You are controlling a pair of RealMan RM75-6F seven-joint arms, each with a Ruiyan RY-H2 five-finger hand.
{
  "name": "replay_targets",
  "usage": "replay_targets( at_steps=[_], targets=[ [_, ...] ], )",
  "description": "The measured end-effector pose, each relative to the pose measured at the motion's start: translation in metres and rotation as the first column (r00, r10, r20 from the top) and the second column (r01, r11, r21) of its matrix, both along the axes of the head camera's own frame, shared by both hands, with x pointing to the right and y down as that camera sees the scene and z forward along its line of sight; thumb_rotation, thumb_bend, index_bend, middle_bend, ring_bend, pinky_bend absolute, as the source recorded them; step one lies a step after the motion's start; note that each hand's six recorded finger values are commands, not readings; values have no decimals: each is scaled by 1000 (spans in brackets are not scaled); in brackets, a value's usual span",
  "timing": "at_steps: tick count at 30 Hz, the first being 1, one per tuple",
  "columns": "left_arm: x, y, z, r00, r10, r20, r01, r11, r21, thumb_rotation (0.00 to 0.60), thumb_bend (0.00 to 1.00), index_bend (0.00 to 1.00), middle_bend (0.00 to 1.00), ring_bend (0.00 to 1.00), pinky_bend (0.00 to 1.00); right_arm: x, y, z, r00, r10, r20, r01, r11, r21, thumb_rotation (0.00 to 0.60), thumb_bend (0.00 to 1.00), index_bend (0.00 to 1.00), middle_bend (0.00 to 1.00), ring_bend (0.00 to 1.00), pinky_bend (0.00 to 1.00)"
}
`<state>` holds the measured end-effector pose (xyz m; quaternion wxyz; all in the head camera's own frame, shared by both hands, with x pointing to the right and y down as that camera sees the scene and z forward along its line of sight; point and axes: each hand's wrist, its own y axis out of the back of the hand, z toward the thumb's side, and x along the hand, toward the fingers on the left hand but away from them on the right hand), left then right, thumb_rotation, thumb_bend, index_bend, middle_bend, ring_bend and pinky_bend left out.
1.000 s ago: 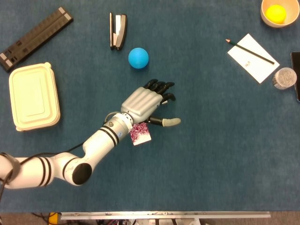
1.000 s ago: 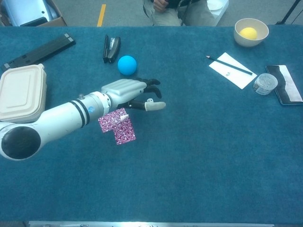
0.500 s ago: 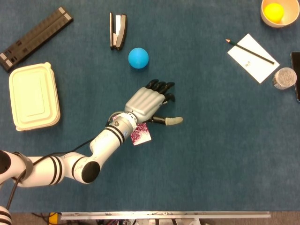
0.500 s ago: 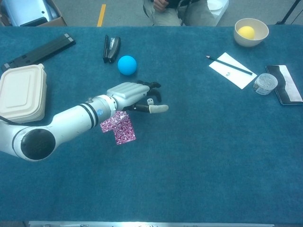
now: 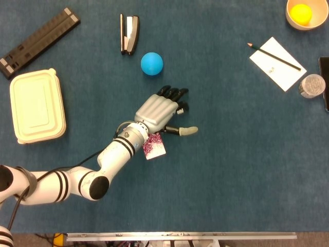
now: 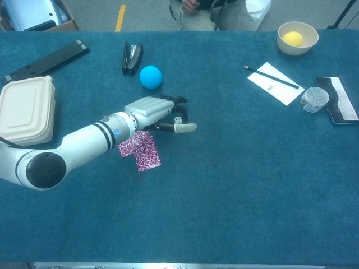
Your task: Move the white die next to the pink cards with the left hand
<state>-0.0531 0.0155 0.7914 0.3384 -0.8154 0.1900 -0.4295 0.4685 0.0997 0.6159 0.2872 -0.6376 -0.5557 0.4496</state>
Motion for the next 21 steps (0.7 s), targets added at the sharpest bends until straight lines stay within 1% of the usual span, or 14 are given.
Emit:
replay_targets(
  at_steps=[6, 14, 21],
  targets=[
    [-7, -1, -4, 1000, 7, 11, -7, 1000, 13, 0, 25, 302, 0, 0, 0, -1, 1, 2, 1000, -2, 6, 2, 1000, -4, 600, 288, 254, 211, 57, 63],
    [-22, 0, -5, 999, -1, 36, 1, 1000, 19, 0, 25, 305, 0, 0, 0, -2, 2, -1, 1000, -5, 10, 5, 1000, 2, 600, 288, 254, 211, 57, 63],
    [-33, -6, -10, 999, -14, 51, 12, 999, 41, 0, 25, 305, 0, 0, 0, -3, 3, -1, 1000, -8, 11, 8, 1000, 1, 600, 288, 253, 211, 57, 63]
  ],
)
